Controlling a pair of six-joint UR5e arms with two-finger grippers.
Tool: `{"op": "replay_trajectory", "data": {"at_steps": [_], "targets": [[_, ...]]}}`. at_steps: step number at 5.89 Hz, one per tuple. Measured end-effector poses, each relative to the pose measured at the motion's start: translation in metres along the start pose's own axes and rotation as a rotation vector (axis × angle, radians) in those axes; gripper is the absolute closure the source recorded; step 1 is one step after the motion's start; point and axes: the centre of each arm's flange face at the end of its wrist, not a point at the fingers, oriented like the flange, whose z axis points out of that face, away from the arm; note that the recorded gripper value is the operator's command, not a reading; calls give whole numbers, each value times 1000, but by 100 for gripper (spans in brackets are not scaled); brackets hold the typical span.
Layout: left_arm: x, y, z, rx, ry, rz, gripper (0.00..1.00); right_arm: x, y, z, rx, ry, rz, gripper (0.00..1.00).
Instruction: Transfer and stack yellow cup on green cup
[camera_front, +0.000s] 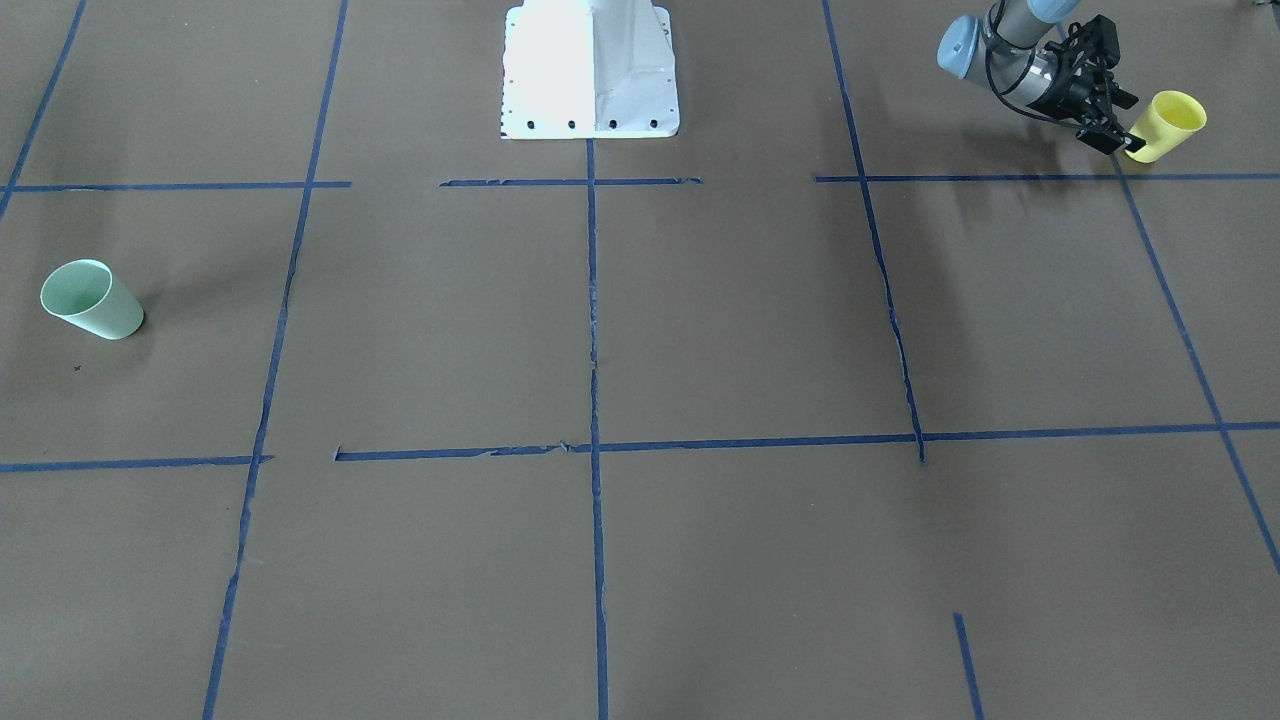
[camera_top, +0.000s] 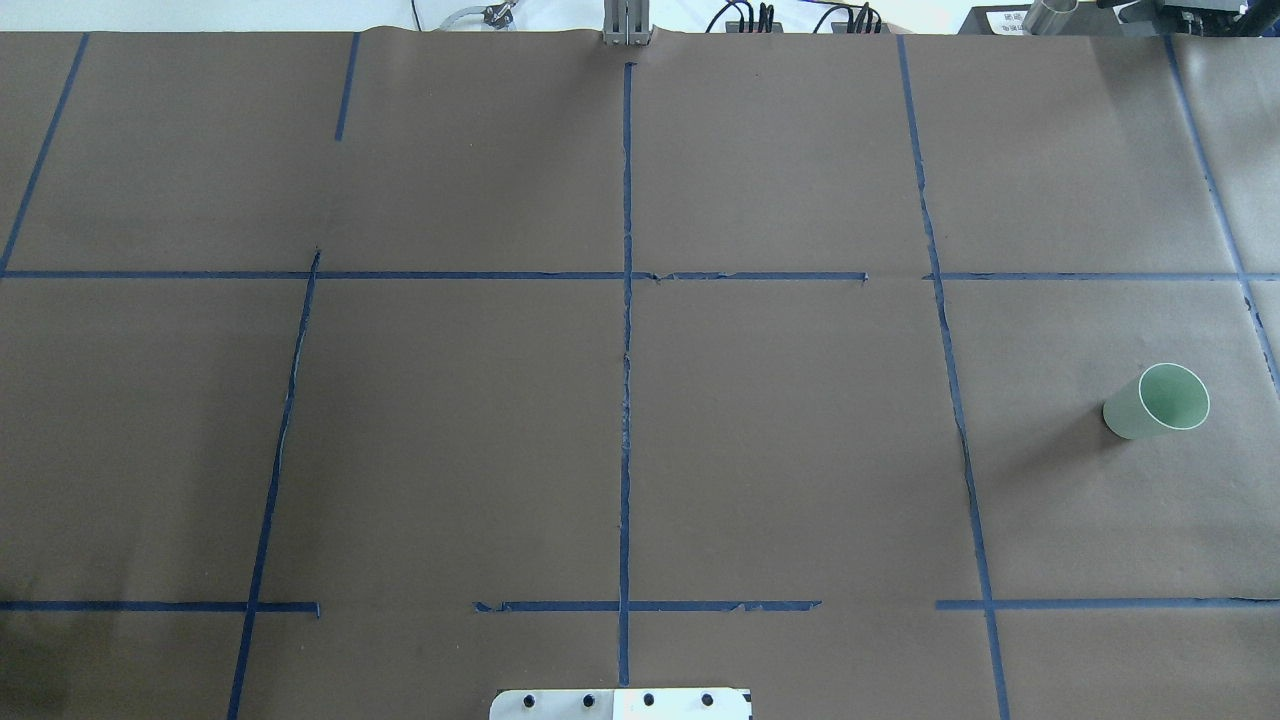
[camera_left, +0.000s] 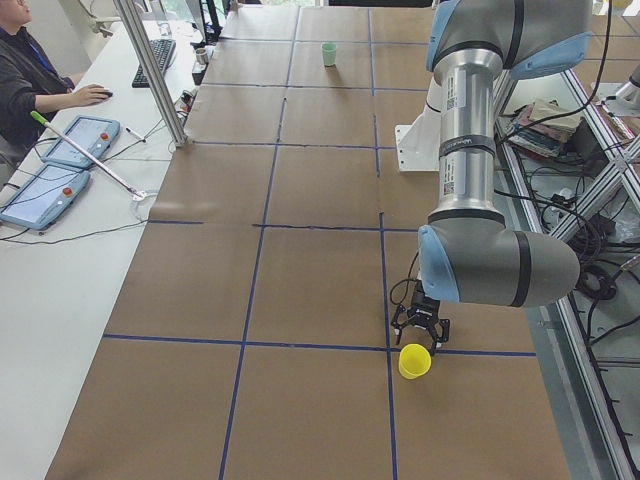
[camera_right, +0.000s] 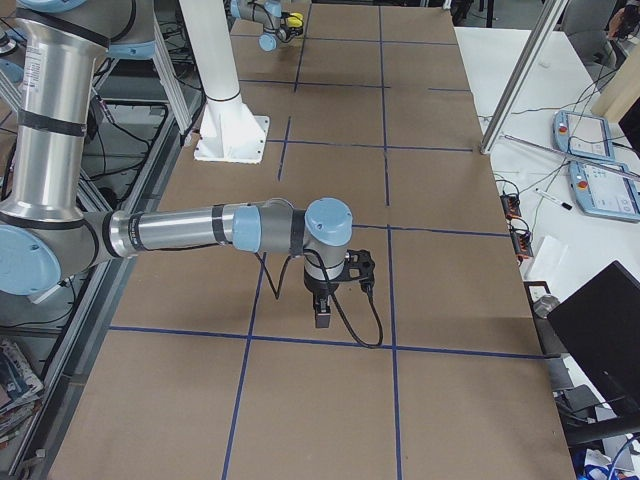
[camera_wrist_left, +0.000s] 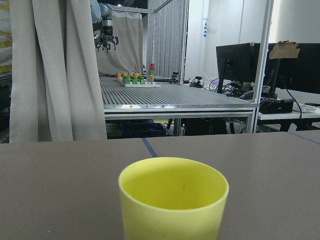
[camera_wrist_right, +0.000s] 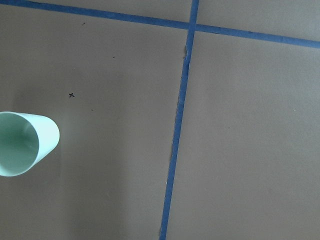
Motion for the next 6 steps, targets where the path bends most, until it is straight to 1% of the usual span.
{"op": "replay_trajectory", "data": {"at_steps": [3,6], "targets": [[-3,-8,18,31,6,23,0,0,0,0,0,-2,7,0],[-5,-5,28,51,10,63,0,-1,-1,-1,2,-4,8,0]]}}
